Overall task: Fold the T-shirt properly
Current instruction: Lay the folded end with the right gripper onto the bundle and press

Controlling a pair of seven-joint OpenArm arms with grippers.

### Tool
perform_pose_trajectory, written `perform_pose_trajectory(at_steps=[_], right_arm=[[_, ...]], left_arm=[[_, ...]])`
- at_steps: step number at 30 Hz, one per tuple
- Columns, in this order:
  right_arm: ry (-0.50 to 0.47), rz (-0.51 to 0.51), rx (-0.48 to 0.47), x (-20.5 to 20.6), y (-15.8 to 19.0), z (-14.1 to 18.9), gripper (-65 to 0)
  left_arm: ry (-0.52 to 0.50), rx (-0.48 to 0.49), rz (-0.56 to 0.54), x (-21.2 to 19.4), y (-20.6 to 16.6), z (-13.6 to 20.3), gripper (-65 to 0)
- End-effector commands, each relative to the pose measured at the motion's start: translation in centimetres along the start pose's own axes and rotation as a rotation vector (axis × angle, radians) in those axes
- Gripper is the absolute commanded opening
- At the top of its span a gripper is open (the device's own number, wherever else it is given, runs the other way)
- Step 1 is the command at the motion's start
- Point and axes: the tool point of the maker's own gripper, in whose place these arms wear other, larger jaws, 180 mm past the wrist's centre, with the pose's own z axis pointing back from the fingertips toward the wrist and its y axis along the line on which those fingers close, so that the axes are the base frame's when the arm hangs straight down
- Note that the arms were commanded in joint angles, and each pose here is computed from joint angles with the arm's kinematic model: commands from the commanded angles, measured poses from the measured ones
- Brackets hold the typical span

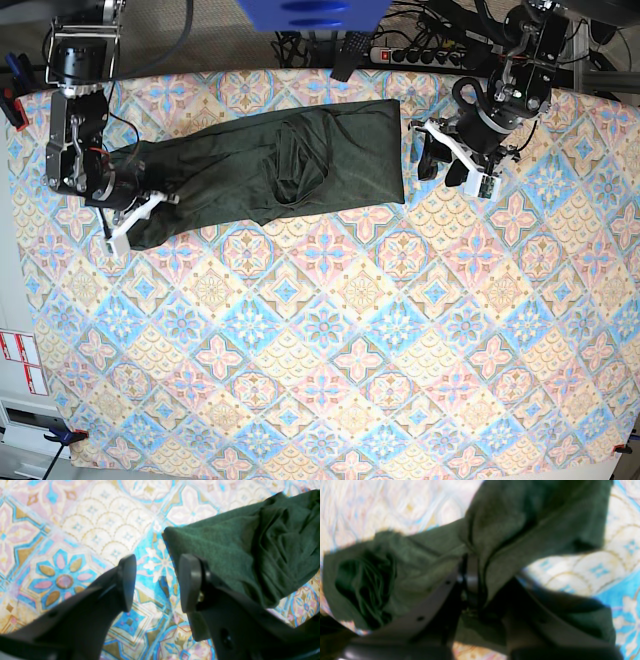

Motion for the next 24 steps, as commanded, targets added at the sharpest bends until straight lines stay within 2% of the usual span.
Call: perform_pose_trajectory(at_steps=[1,15,20,24], right_arm=[[-0.055,0.049,0.042,1.8,1.6,0.7,-65.0],[-0.040,0.405,0.302,0.0,15.7,1.5,-65.0],[-0.022,0.467,0.366,-1.2,18.4,1.7,-64.8],[-0.009,0.555,0.428,-1.2,21.3,1.3,-64.8]], left_arm=[[-0.042,0.013,-0.008,1.3,0.6,0.4,-39.8],[-0.031,0.038,-0.005,0.8,1.5,0.9,-39.8],[-0.030,0.071,0.009,0.5,2.6,1.5,-39.8],[-0.028,0.074,0.009,0.4,2.7,1.6,-39.8]])
